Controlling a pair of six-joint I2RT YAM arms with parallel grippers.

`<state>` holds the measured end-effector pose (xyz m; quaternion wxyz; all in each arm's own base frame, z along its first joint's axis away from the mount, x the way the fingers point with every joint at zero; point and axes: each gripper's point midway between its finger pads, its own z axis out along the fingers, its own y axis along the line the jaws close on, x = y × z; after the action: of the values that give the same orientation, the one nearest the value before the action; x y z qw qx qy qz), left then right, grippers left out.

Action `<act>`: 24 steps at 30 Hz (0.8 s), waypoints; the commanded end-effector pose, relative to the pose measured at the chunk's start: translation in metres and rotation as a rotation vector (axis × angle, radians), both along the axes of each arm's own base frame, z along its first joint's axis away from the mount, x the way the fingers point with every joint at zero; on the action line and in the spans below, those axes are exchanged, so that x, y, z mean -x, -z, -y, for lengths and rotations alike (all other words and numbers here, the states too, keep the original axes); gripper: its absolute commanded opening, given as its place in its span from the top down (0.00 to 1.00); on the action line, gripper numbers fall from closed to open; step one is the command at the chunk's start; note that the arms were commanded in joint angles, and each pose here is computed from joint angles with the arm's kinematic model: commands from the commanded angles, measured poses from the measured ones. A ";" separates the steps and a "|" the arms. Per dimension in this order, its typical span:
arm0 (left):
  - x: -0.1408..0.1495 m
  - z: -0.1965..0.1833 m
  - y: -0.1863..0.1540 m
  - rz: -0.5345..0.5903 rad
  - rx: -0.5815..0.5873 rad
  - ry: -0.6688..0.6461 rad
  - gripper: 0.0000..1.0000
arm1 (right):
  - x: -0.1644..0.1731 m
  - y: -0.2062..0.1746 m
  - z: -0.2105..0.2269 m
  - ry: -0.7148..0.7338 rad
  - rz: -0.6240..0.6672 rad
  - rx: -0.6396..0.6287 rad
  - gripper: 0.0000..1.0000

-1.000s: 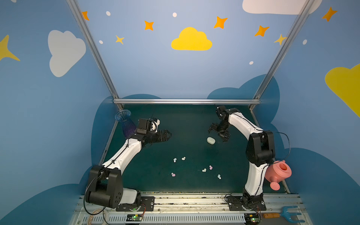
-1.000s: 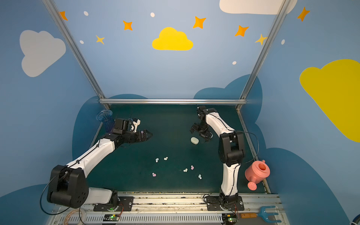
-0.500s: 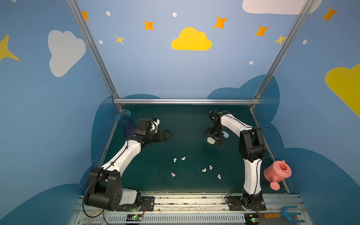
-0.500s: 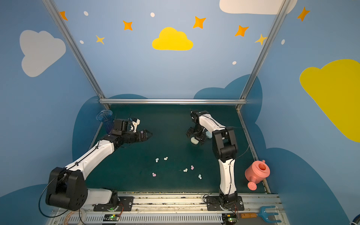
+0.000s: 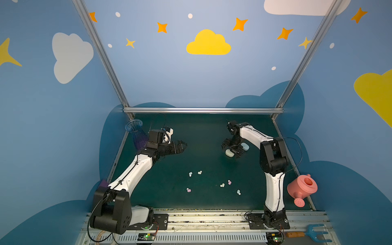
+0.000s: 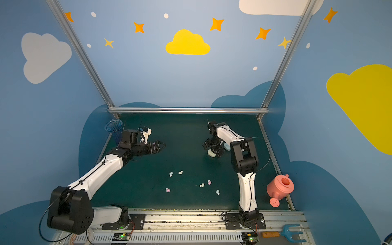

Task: Insert wireless bluetooth earbuds into charging case
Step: Pick up the charging case from the center of the table.

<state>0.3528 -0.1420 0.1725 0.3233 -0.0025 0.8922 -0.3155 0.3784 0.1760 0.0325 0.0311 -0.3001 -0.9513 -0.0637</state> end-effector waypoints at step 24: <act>0.003 -0.001 -0.007 0.038 -0.002 -0.002 0.00 | 0.001 0.017 0.008 0.017 0.009 0.023 0.30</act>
<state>0.3514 -0.1415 0.1735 0.3278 -0.0018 0.8909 -0.3142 0.3763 0.1715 0.0210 0.0293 -0.3114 -0.9480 -0.0583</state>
